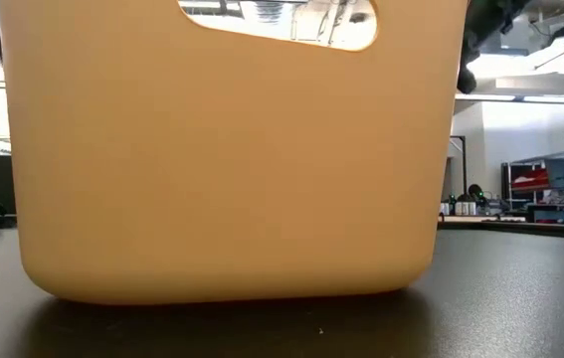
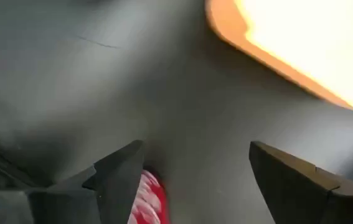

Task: Sort soda cans
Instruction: Put the top left red-white soda can into the yellow bin

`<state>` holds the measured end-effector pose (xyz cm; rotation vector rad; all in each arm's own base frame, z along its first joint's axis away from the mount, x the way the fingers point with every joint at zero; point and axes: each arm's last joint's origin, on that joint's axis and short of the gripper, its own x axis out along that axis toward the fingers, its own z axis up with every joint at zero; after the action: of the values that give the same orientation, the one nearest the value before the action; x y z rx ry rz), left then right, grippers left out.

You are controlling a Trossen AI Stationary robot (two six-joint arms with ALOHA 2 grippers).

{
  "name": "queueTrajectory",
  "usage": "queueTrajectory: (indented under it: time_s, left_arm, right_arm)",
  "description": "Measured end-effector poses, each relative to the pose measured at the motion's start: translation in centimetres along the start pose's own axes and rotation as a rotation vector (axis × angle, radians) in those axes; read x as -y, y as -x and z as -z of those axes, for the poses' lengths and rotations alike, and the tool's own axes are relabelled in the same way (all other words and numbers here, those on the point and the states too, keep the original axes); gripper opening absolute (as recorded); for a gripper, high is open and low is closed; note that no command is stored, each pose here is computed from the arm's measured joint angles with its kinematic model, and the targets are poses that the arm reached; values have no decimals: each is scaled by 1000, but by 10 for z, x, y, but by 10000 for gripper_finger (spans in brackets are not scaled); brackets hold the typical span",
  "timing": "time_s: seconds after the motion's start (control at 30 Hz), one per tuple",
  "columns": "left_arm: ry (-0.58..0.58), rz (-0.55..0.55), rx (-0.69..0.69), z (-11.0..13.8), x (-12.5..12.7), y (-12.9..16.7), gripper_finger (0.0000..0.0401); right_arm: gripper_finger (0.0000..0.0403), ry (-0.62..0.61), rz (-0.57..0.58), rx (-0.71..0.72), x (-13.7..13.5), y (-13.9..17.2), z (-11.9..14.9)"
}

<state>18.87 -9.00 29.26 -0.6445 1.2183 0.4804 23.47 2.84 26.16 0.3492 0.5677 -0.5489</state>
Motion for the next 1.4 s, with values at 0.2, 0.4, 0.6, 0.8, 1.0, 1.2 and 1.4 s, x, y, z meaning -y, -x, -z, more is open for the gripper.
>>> queueTrajectory:
  time_s: [0.2,0.4,0.6,0.8,1.0,1.2,1.4]
  left_arm:
    - [-10,9,91,-11,2,57,272]
    - [-102,20,155,-1,5,69,270]
    - [59,-66,-30,19,-3,56,270]
    - [183,-44,-182,41,2,59,270]
    - [232,-91,-153,57,1,61,299]
    - [214,-183,-146,70,-1,42,359]
    - [187,-272,-267,87,-10,5,389]
  right_arm:
    - [45,54,18,-21,-5,-7,6]
    - [44,243,38,-83,-13,-22,20]
    - [46,205,35,14,-8,-24,3]
    - [52,249,-25,139,-7,-7,-14]
    - [73,276,-64,240,-8,4,-26]
    - [120,306,-54,256,-5,-1,-30]
    - [185,299,-56,242,0,-4,-33]
